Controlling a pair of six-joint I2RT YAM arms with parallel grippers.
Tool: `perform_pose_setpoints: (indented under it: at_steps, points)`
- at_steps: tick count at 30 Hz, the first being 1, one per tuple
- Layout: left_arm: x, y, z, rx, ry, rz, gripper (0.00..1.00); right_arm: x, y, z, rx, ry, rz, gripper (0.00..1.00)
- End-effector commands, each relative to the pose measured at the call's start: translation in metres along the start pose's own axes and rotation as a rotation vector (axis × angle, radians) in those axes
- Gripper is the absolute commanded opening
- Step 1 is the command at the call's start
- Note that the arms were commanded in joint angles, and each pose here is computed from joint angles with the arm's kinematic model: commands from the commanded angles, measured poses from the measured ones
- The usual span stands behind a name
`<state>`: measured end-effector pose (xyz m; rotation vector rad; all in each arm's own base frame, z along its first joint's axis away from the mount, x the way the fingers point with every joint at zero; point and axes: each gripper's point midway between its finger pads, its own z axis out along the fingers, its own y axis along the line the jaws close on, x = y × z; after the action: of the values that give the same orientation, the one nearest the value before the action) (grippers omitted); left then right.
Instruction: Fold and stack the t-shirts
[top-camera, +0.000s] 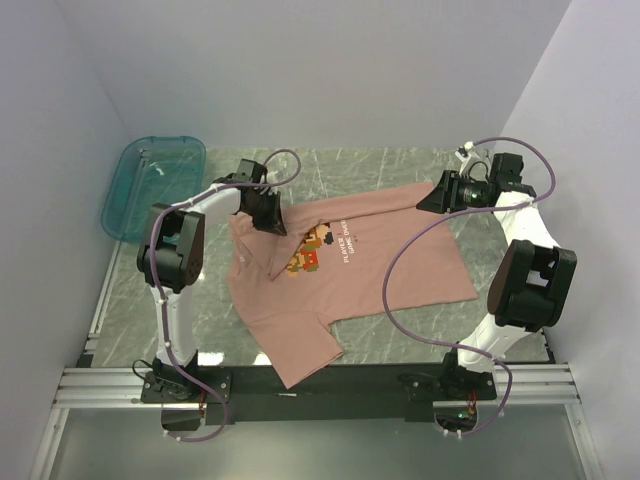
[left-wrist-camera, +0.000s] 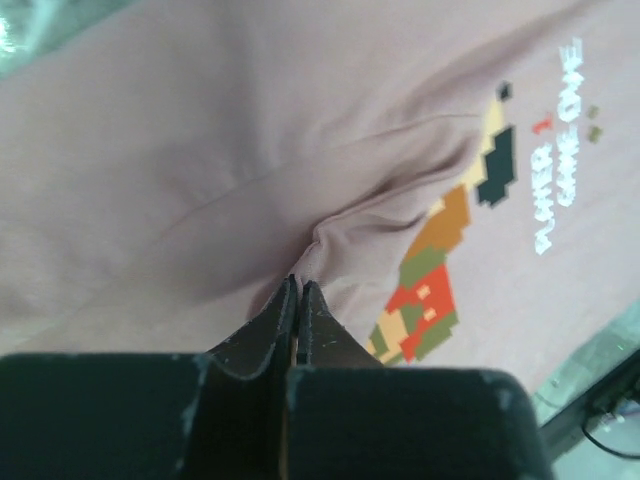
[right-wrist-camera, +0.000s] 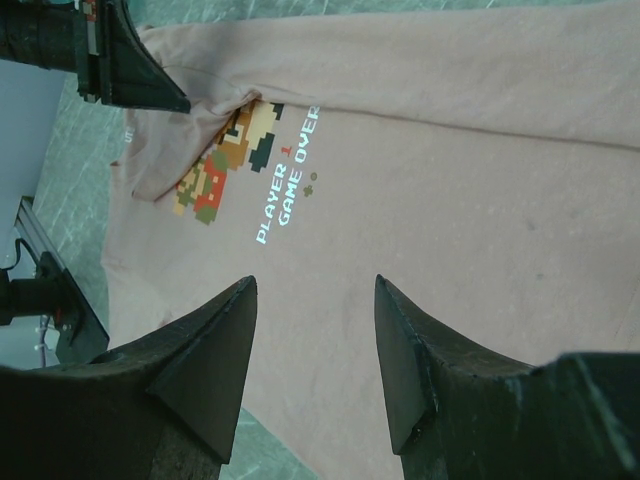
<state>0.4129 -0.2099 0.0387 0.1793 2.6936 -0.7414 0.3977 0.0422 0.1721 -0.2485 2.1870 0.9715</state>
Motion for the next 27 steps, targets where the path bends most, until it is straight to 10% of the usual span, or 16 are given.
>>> perform_pose_setpoints:
  at_steps: [1, 13, 20, 27]
  points:
    - [-0.011, -0.038, -0.027, 0.111, -0.050, 0.062, 0.01, -0.007, 0.002, -0.003, -0.017, -0.020, -0.009, 0.57]
    - [0.022, -0.113, -0.011, 0.265, 0.040, 0.129, 0.02, -0.008, 0.002, -0.005, -0.016, -0.024, -0.011, 0.57]
    - [0.050, -0.147, 0.013, 0.266, 0.106, 0.148, 0.37, -0.008, 0.003, -0.007, -0.019, -0.026, -0.011, 0.57]
    - [0.013, -0.137, -0.023, 0.095, -0.090, 0.213, 0.54, -0.008, 0.000, -0.007, -0.012, -0.025, -0.011, 0.57]
